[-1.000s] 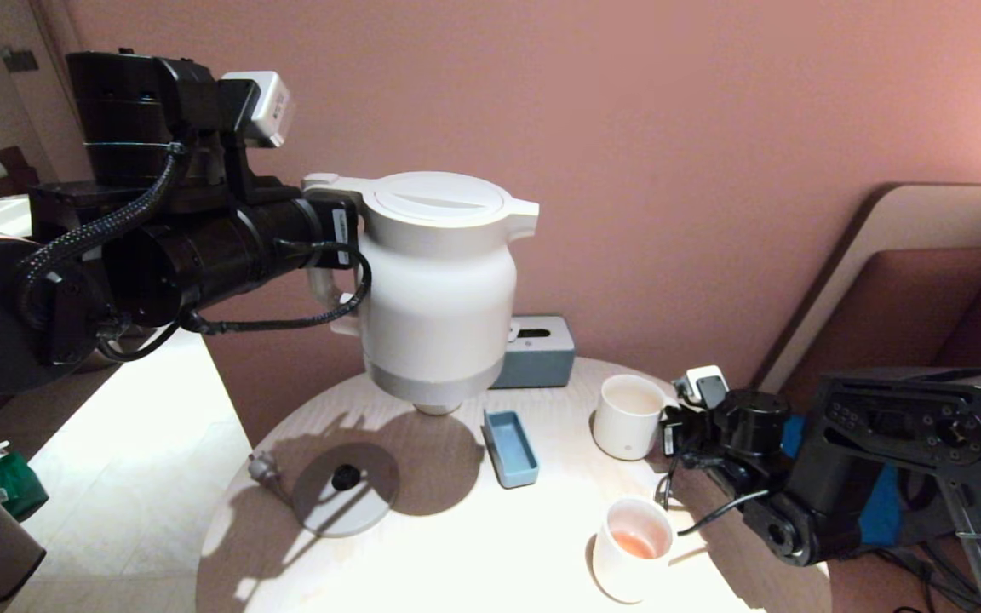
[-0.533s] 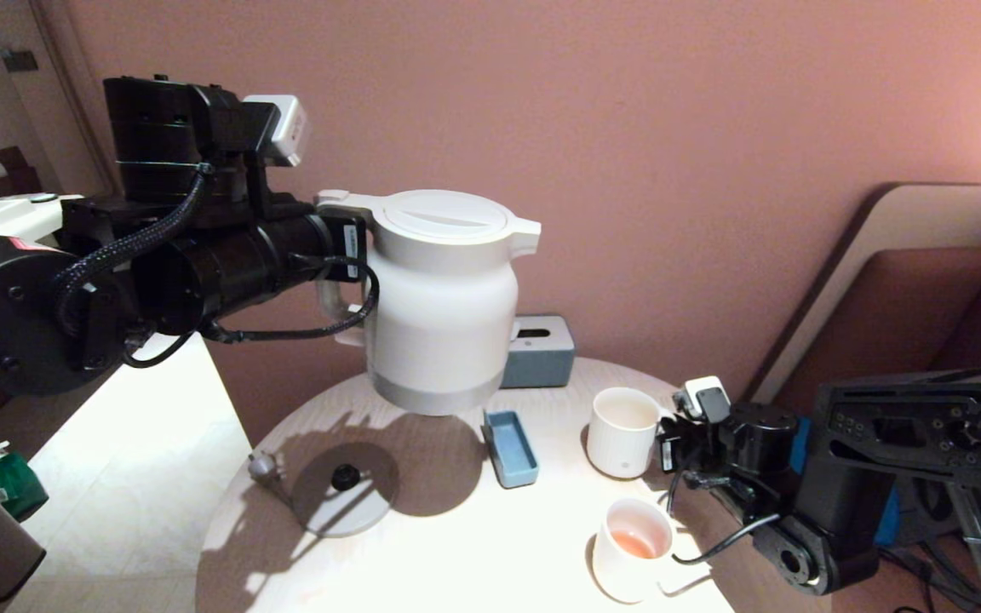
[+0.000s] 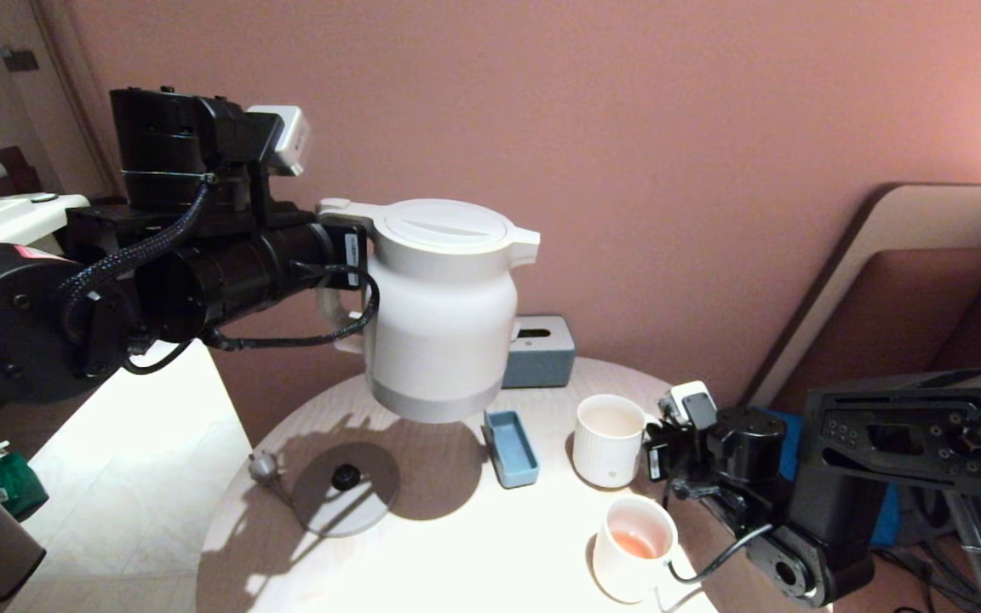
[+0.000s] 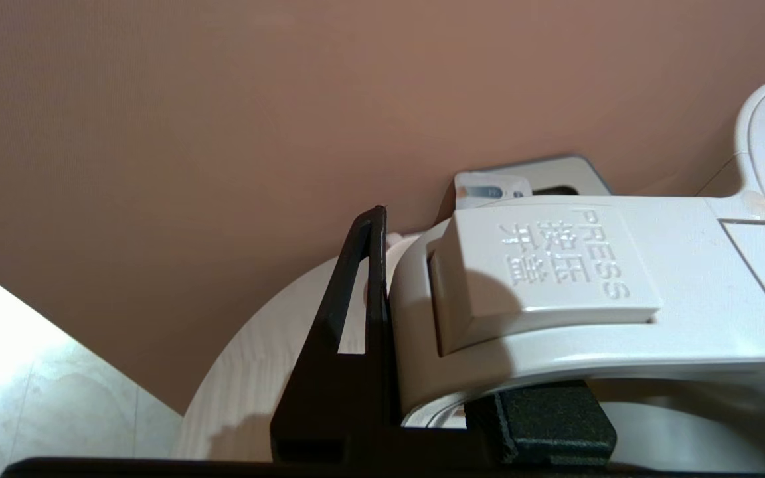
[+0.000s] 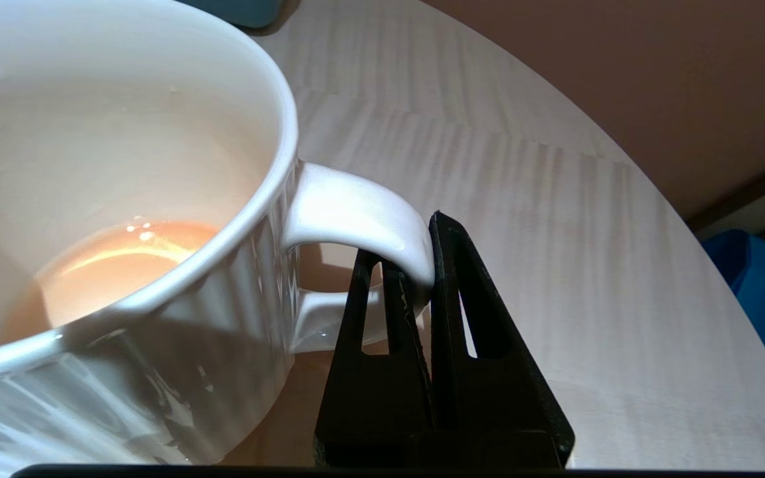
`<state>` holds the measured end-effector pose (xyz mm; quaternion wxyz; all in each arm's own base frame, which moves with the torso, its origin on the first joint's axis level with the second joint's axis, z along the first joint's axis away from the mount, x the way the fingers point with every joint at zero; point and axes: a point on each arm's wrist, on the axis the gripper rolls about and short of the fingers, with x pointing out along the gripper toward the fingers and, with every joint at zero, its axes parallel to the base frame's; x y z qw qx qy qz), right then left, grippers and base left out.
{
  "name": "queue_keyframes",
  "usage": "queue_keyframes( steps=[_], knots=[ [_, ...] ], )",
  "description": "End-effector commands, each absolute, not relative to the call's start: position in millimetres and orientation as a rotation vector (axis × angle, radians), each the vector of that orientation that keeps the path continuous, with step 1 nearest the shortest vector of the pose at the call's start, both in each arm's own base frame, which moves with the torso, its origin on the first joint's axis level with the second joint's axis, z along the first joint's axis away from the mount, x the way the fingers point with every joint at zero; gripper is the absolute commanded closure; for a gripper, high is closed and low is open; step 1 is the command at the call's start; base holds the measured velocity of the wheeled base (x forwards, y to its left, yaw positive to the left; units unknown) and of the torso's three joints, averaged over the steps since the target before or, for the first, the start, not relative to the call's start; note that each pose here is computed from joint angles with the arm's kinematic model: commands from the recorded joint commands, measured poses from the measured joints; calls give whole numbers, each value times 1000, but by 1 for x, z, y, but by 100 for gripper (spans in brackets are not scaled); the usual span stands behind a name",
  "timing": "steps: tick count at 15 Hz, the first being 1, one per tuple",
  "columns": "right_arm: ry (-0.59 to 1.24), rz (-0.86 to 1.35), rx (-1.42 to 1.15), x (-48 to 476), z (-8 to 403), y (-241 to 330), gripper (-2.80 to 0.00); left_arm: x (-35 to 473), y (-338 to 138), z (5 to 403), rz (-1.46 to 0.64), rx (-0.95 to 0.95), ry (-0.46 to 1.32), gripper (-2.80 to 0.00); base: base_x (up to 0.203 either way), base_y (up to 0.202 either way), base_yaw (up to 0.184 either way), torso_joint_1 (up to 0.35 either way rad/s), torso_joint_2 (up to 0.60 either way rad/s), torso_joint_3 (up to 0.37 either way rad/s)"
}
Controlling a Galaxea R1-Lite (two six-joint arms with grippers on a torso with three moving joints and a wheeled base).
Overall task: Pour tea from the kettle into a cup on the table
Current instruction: Pour water into the cup
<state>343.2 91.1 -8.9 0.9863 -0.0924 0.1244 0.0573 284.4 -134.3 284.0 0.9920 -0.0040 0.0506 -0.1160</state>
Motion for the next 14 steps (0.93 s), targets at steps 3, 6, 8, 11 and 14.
queue_keyframes(
  steps=[3,6,8,11,14],
  knots=[
    [231,138,-186,341,-7,100,0,285,-134,279,-231,-3,113,0,0,0,0,0,0,0],
    [234,143,-188,340,-7,101,0,284,-134,279,-229,-3,113,0,0,0,0,0,0,0],
    [234,152,-191,339,-8,104,0,284,-134,279,-231,-3,112,0,0,0,0,0,0,0],
    [230,155,-192,340,-8,105,0,284,-134,279,-231,-3,112,0,0,0,0,0,0,0],
    [229,161,-192,341,-9,108,0,284,-134,278,-231,-2,116,0,0,0,0,0,0,0]
  ],
)
